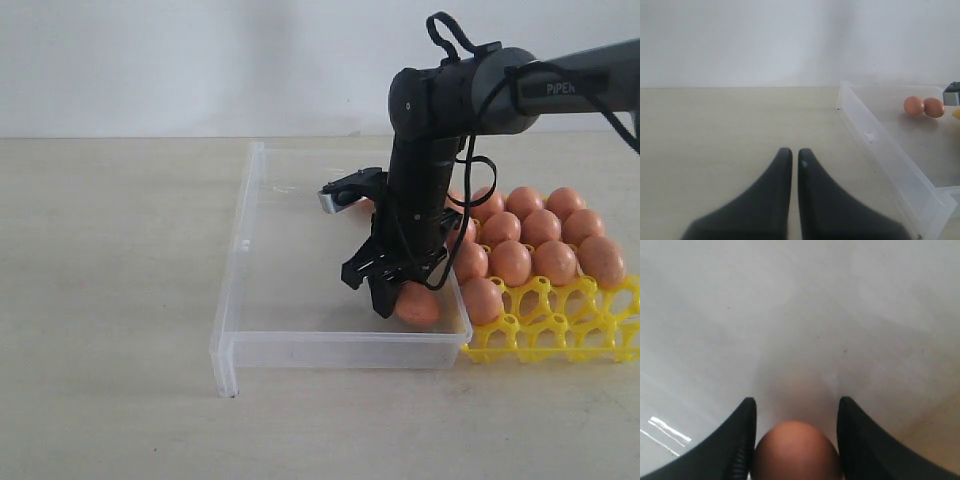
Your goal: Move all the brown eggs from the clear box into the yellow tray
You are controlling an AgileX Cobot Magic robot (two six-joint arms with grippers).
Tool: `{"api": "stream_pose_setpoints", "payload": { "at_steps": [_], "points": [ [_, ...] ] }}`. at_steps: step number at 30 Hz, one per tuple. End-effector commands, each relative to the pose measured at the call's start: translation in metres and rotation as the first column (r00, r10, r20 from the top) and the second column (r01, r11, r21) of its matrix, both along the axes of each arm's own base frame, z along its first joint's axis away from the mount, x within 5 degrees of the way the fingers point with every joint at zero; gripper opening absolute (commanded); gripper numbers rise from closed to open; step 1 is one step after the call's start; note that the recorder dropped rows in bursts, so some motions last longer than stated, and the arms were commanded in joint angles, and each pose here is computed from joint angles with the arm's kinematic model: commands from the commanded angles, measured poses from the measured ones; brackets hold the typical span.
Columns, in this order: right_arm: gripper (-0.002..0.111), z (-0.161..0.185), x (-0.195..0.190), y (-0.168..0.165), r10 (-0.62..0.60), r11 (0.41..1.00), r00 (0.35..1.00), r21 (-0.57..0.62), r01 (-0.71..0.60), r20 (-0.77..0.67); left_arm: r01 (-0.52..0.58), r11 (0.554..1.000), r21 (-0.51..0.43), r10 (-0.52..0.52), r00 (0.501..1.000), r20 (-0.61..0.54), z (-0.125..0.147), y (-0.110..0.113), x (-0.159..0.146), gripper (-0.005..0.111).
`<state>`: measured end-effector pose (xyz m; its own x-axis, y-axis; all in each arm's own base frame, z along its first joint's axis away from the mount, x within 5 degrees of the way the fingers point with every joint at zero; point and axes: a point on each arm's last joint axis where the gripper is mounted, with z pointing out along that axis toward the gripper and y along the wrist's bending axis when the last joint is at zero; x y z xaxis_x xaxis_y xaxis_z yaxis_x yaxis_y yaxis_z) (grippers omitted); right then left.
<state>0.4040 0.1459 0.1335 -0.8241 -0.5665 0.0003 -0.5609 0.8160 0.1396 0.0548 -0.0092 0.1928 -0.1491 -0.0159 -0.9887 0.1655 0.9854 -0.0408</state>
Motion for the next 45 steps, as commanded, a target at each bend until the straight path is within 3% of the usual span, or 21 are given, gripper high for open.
{"api": "stream_pose_setpoints", "payload": {
  "at_steps": [1,8,17,26,33,39,42,45],
  "points": [
    [0.000,0.014,0.005,-0.001,-0.018,1.000,0.998,0.023,0.016,0.061,-0.003,1.000,0.000,0.003,1.000,0.000,-0.001,0.000,0.000,0.004],
    [0.000,0.047,0.014,0.002,-0.107,0.992,0.967,0.095,0.087,0.232,-0.003,1.000,0.000,0.003,1.000,0.000,-0.001,0.000,0.000,0.004],
    [0.000,0.056,0.019,0.007,-0.175,0.976,0.941,0.176,0.127,0.289,-0.003,1.000,0.000,0.003,1.000,0.000,-0.001,0.000,0.000,0.004],
    [0.000,0.101,0.003,0.007,-0.370,0.890,0.809,0.425,0.168,0.457,-0.003,1.000,0.000,0.003,1.000,0.000,-0.001,0.000,0.000,0.004],
    [0.000,0.116,-0.056,-0.031,-0.485,0.856,0.616,0.481,0.190,0.620,-0.003,1.000,0.000,0.003,1.000,0.000,-0.001,0.000,0.000,0.004],
    [0.000,0.117,-0.119,-0.091,-0.571,0.820,0.490,0.488,0.299,0.659,-0.003,1.000,0.000,0.003,1.000,0.000,-0.001,0.000,0.000,0.004],
    [0.000,0.111,-0.142,-0.114,-0.576,0.817,0.463,0.464,0.342,0.674,-0.003,1.000,0.000,0.003,1.000,0.000,-0.001,0.000,0.000,0.004],
    [0.000,0.099,-0.155,-0.129,-0.528,0.847,0.485,0.393,0.358,0.697,-0.003,1.000,0.000,0.003,1.000,0.000,-0.001,0.000,0.000,0.004]
  ]
}}
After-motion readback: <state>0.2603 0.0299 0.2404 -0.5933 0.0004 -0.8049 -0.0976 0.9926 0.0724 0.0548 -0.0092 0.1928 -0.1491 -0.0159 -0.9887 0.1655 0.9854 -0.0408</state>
